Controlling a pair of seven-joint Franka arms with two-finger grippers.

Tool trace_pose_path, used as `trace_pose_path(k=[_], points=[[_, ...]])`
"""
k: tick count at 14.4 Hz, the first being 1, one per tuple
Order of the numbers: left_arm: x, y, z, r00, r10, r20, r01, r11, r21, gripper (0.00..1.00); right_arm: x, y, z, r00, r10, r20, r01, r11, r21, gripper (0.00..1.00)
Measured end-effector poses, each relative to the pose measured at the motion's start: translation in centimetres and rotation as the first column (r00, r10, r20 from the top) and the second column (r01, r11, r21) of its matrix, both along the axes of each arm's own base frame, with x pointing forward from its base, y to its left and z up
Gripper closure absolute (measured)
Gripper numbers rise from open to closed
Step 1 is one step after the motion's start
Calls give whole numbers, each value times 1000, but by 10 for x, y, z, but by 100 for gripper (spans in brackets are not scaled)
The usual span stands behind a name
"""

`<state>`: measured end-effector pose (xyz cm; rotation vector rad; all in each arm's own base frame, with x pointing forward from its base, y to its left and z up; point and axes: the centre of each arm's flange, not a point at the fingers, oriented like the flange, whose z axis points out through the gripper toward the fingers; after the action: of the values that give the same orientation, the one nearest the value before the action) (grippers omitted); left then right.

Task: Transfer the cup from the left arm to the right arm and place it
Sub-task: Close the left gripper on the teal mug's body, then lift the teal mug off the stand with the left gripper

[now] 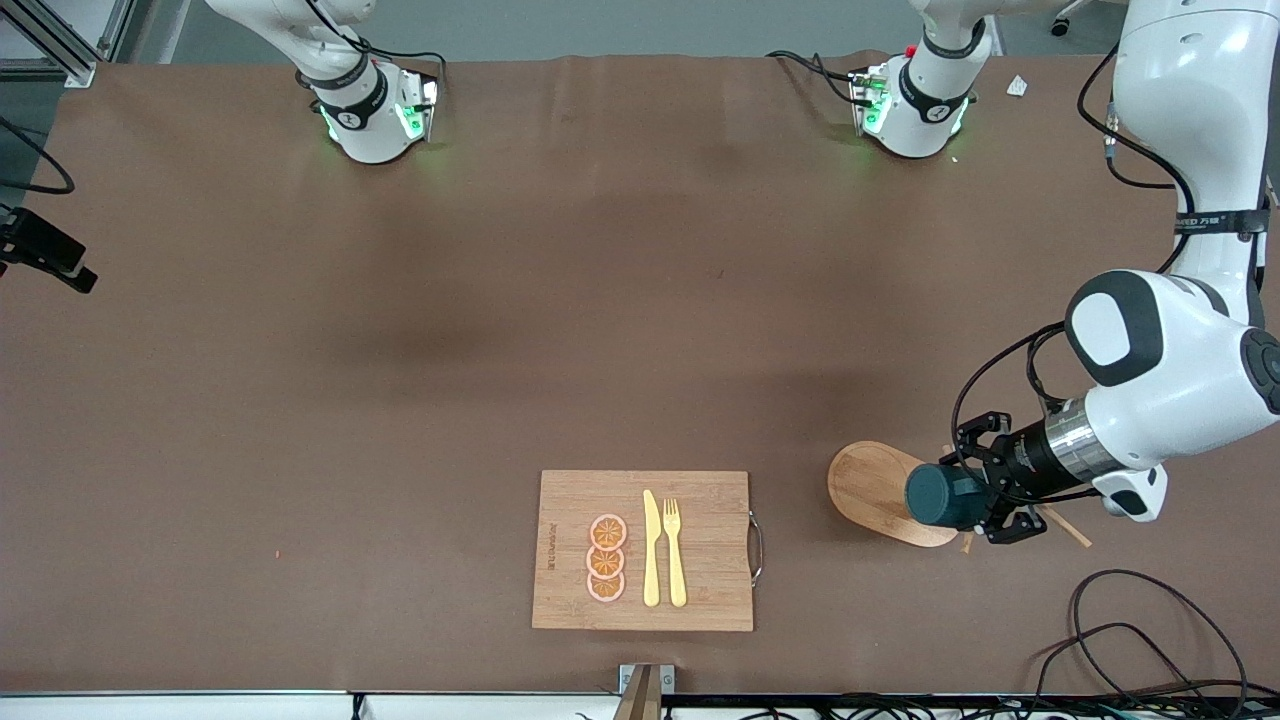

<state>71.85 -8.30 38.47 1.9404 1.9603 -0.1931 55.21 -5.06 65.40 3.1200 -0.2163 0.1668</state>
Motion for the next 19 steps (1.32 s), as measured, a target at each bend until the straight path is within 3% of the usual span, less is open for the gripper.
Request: trace_pose_path(k=[10,15,19], points=[[1,-20,14,999,-28,27,28,1000,4,19,0,0,0,1000,0,0,0,1000,0,0],[-16,-91,51,983,-160,88,153,985,83,19,0,-1,0,1000,-1,0,1,1000,0,0],[-40,-158,68,941,-315,121,285,934,217,19,0,-3,0,1000,-5,0,5,1000,0,0]])
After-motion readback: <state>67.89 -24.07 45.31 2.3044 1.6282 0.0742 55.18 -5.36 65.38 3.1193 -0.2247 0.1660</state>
